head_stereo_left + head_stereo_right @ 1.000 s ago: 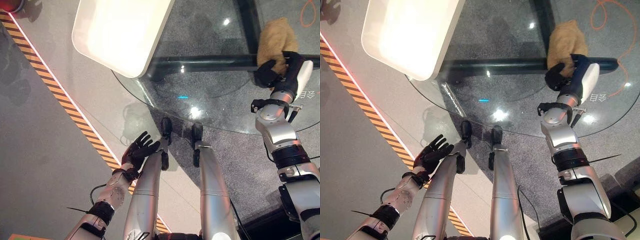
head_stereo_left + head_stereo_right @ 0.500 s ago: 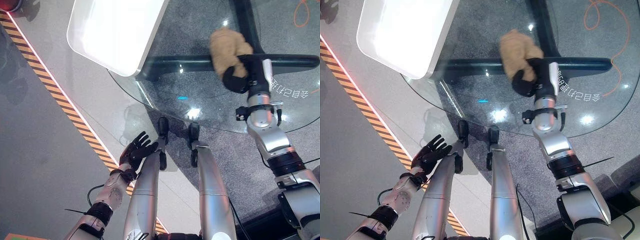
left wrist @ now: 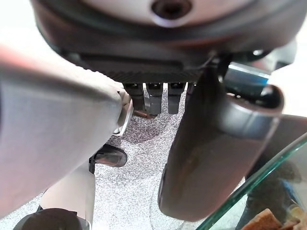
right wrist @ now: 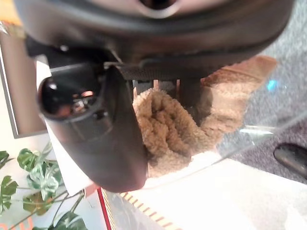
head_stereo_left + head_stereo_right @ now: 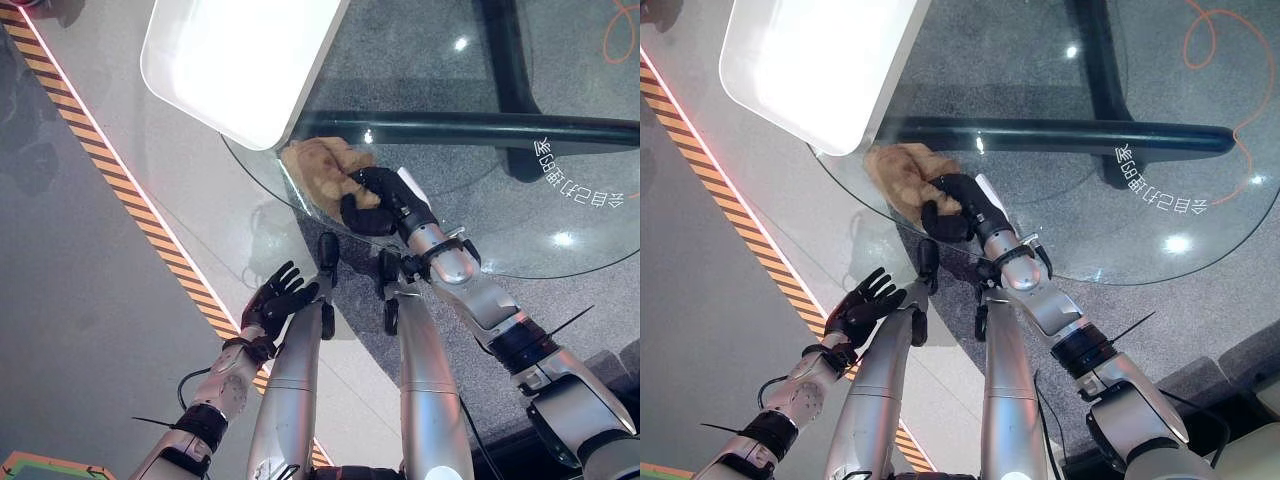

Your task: Wipe the table with a cloth and put it in the basket.

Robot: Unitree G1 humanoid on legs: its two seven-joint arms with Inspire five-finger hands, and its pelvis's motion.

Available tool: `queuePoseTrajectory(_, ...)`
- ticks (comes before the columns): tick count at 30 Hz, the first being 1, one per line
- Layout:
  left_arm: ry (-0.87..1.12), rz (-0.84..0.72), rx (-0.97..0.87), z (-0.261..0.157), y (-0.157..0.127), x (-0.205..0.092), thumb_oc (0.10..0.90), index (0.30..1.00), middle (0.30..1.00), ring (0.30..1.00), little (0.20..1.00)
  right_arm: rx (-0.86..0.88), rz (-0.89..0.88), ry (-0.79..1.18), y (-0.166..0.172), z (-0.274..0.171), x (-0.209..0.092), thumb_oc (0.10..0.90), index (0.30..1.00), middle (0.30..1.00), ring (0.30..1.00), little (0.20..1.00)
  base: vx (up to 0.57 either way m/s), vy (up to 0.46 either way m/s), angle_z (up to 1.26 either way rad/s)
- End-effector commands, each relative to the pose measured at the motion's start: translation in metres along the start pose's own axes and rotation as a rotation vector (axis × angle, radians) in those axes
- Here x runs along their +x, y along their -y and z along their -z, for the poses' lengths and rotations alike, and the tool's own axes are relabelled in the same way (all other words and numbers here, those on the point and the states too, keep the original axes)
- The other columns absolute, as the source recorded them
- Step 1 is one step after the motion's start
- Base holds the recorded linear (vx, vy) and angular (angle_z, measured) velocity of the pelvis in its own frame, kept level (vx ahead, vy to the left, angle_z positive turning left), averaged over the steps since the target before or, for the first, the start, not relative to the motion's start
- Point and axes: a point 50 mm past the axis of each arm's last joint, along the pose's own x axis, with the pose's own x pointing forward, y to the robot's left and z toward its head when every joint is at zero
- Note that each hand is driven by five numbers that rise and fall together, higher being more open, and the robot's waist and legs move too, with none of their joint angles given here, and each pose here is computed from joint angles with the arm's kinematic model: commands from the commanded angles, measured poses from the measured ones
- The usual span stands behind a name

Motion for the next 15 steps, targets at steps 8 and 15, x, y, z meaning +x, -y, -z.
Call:
queuePoseTrajectory(8,-0.227,0.013,-0.059,0.074,0.007,-0.036,0.8,0.9,0.9,0.9,0.9,0.194,0.065,0.244,-0.002,-0.034,-0.01,0.1,0.3,0.3,0.3,0.2,0.0,0.0,0.0)
queuePoseTrajectory(15,-0.185,0.0,-0.083,0.069,0.004,-0.038,0.8,0.9,0.9,0.9,0.9,0.223,0.105,0.299,0.009,-0.039,-0.021,0.1,0.3,0.3,0.3,0.2,0.0,0.0,0.0)
